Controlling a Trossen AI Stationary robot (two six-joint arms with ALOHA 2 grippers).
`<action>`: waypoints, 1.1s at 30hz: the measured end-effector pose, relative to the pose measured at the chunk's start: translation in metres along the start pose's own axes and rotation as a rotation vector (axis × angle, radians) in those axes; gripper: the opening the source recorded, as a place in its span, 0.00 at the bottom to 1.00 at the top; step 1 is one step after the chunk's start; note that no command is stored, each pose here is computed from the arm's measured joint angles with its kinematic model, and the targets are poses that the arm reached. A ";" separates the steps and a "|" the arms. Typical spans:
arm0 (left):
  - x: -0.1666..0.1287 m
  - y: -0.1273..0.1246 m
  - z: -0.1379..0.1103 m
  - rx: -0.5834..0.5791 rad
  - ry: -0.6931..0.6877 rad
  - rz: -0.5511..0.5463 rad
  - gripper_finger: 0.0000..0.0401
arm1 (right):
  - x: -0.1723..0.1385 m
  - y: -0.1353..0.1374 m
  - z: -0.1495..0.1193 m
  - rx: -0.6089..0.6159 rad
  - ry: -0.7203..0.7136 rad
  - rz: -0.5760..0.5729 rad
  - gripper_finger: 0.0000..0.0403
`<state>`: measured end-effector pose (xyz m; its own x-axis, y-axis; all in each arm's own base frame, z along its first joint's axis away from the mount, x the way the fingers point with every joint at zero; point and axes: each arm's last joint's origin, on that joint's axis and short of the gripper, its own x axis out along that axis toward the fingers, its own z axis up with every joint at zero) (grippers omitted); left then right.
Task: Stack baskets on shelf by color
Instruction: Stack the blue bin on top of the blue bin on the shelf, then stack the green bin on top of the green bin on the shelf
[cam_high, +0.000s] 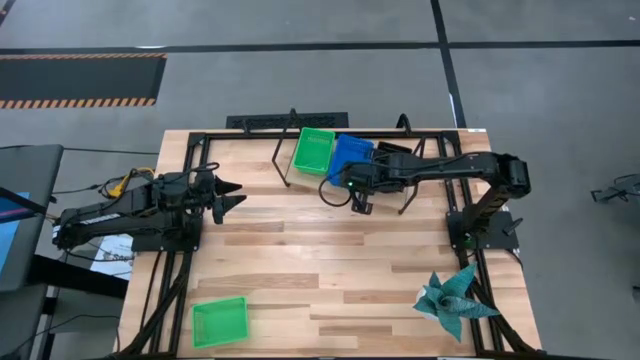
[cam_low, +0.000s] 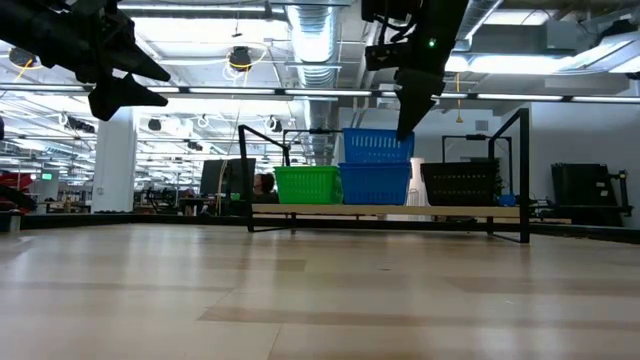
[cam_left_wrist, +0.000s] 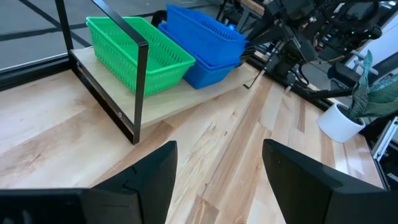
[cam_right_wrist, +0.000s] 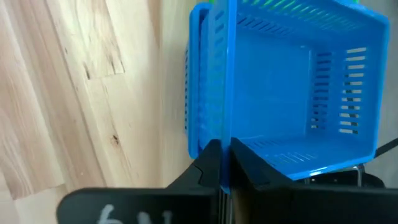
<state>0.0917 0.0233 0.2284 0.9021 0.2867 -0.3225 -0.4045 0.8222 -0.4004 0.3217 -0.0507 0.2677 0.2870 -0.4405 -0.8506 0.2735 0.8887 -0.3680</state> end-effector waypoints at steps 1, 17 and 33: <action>0.000 0.000 0.000 0.000 0.000 0.000 0.57 | 0.000 0.000 0.000 0.002 -0.004 0.001 0.08; 0.000 0.000 0.000 0.000 0.002 0.001 0.57 | 0.003 -0.007 0.002 0.030 -0.011 0.014 0.21; 0.000 0.000 0.000 -0.002 0.002 0.001 0.57 | -0.060 0.017 0.045 0.018 -0.367 0.180 0.51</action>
<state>0.0917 0.0233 0.2282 0.9014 0.2865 -0.3246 -0.4056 0.8211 -0.4016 0.3507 -0.0154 0.3298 0.6390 -0.2974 -0.7094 0.2039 0.9547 -0.2166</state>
